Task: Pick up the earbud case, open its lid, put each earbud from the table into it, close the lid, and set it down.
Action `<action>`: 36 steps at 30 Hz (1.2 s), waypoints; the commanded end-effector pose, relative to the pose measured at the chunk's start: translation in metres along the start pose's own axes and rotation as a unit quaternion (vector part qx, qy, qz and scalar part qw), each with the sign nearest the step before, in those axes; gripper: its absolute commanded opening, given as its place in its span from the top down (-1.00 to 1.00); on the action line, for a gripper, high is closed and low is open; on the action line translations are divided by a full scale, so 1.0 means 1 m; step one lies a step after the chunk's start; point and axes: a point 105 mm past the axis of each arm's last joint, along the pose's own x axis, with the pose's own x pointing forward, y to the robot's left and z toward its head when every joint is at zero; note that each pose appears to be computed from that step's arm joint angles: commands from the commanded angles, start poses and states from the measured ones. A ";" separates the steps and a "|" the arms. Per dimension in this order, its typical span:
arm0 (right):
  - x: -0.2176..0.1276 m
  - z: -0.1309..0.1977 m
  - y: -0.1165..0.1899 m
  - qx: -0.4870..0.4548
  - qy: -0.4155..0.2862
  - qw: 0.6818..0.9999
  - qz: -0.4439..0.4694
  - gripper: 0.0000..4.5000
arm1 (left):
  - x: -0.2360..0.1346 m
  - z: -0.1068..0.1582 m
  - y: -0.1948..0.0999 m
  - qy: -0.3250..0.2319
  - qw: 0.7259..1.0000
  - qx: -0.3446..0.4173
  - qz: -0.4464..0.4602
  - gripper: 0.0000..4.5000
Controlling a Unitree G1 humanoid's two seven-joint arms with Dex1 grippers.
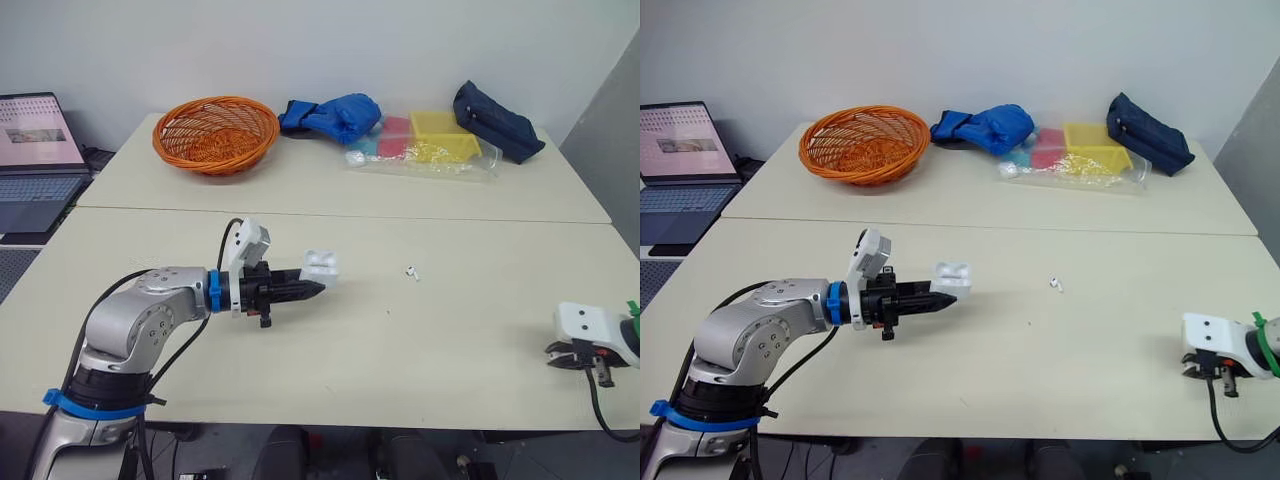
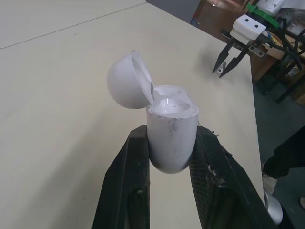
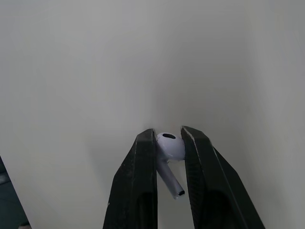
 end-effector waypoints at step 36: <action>-0.020 -0.024 0.013 0.061 0.055 0.996 0.028 -0.51 | 0.000 0.000 -0.020 -0.011 1.000 0.008 -0.019 0.67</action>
